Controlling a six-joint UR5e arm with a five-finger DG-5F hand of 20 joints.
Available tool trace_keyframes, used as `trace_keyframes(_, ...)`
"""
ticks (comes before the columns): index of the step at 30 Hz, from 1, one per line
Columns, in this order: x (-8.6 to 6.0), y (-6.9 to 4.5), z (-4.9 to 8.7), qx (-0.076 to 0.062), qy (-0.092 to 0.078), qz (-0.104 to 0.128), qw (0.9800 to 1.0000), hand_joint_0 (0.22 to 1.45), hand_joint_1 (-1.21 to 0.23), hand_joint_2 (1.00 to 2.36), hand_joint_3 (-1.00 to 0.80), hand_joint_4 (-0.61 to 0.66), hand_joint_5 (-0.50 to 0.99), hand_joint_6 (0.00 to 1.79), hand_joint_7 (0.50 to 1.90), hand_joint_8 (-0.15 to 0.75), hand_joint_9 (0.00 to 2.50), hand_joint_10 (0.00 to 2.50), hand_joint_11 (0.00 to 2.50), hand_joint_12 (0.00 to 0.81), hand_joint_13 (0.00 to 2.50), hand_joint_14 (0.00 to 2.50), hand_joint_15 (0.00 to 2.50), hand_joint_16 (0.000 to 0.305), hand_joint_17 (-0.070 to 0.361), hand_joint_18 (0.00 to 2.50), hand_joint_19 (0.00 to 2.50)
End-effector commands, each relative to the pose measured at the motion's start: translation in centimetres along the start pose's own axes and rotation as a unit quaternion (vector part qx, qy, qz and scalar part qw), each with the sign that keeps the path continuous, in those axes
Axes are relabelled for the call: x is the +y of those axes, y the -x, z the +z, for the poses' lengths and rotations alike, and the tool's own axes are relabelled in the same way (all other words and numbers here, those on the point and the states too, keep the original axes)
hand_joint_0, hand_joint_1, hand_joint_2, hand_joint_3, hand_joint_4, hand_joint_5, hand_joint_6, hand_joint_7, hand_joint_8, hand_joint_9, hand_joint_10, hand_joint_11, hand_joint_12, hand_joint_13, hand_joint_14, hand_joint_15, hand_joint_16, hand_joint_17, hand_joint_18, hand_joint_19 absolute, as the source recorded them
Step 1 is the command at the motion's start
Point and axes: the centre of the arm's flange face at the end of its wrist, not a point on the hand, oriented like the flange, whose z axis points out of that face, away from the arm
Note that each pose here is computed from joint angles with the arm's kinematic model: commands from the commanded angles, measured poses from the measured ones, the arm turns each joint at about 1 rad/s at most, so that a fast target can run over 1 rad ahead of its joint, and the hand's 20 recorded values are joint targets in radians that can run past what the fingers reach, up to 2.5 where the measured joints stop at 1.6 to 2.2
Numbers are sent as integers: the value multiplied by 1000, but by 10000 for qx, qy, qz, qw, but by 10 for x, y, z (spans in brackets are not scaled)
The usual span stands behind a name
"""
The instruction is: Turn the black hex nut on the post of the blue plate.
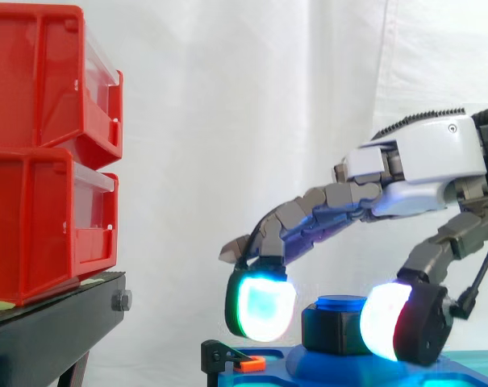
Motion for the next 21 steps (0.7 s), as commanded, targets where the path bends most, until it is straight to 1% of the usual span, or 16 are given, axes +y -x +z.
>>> trace_keyframes(1, 2, 5, 2, -44, 16, 5, 10000, 396, -635, 1000, -500, 152, -251, 502, 825, 230, 178, 0, 0, 382, 284, 3, 87, 62, 141, 93, 177)
trace_keyframes(6, 2, 7, 1, -52, 17, 4, 10000, 391, -610, 1000, -500, 154, -252, 502, 827, 232, 176, 0, 0, 385, 279, 3, 89, 63, 142, 72, 174)
trace_keyframes(7, 3, 13, -1, -97, 22, 0, 10000, 391, -604, 1000, -500, 155, -252, 502, 826, 233, 176, 0, 0, 386, 279, 3, 88, 63, 142, 72, 168)
trace_keyframes(9, 3, 15, -2, -112, 24, -2, 9999, 391, -596, 1000, -500, 158, -250, 502, 827, 233, 176, 0, 0, 387, 278, 3, 88, 63, 142, 65, 172)
trace_keyframes(10, 3, 22, -4, -144, 20, -4, 9999, 391, -592, 1000, -500, 161, -249, 502, 827, 234, 177, 0, 0, 387, 277, 3, 88, 63, 142, 62, 169)
trace_keyframes(12, 5, 28, -9, -128, 26, -3, 9999, 391, -584, 1000, -500, 166, -245, 502, 831, 238, 184, 0, 0, 387, 276, 3, 92, 63, 142, 59, 171)
trace_keyframes(14, 6, 30, -13, -30, 7, -9, 10000, 394, -567, 1000, -500, 168, -242, 502, 830, 238, 185, 0, 0, 386, 275, 3, 89, 63, 141, 52, 172)
trace_keyframes(15, 6, 35, -19, 83, -21, 1, 10000, 395, -562, 1000, -500, 168, -242, 502, 829, 238, 186, 0, 0, 386, 275, 3, 92, 63, 141, 50, 177)
trace_keyframes(16, 7, 36, -22, 143, -27, 15, 9999, 395, -558, 1000, -500, 169, -239, 502, 829, 239, 188, 0, 0, 387, 273, 3, 88, 63, 141, 48, 173)
trace_keyframes(17, 8, 41, -28, 241, -46, 31, 9997, 395, -556, 1000, -500, 170, -238, 502, 829, 238, 187, 0, 0, 386, 272, 4, 88, 63, 141, 46, 173)
trace_keyframes(18, 8, 41, -31, 301, -60, 37, 9995, 396, -555, 1000, -500, 176, -236, 502, 821, 239, 190, 0, 0, 387, 270, 2, 88, 63, 141, 44, 175)
trace_keyframes(19, 7, 45, -35, 352, -81, 42, 9993, 397, -554, 1000, -500, 178, -232, 502, 818, 239, 197, 0, 0, 386, 261, 3, 82, 63, 141, 28, 170)
trace_keyframes(21, 9, 49, -39, 374, -92, 50, 9992, 397, -552, 1000, -500, 178, -229, 502, 815, 238, 200, 0, 0, 386, 255, 1, 81, 63, 141, 25, 166)
